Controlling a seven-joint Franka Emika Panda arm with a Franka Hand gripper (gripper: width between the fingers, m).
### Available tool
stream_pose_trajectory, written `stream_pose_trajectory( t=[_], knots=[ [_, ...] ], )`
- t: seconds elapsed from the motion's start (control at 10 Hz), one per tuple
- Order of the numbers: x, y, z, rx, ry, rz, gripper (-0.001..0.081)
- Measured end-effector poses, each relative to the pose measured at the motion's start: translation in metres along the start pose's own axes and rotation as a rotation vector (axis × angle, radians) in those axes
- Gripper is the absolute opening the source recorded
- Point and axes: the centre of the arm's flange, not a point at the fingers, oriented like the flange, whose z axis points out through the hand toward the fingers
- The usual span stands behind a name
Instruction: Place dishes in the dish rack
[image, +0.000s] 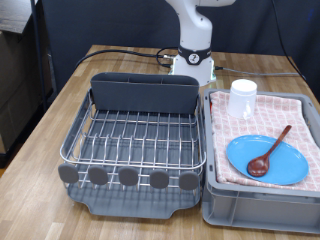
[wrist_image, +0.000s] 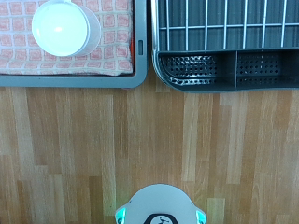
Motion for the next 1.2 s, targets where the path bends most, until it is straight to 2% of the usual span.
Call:
stream_pose_trajectory(
  t=[0.2,0.5,0.8,1.2],
  knots=[
    [0.002,-0.004,-0.005,0.033,0.037,0.079,0.0803],
    [-0.007,-0.029,-0.002,0.025,0.070,0.150,0.0803],
    [-0.012,-0.075,0.005,0.023,0.060,0.235,0.0803],
    [-0.007,-0.135,0.023,0.035,0.021,0.321,0.0803]
  ],
)
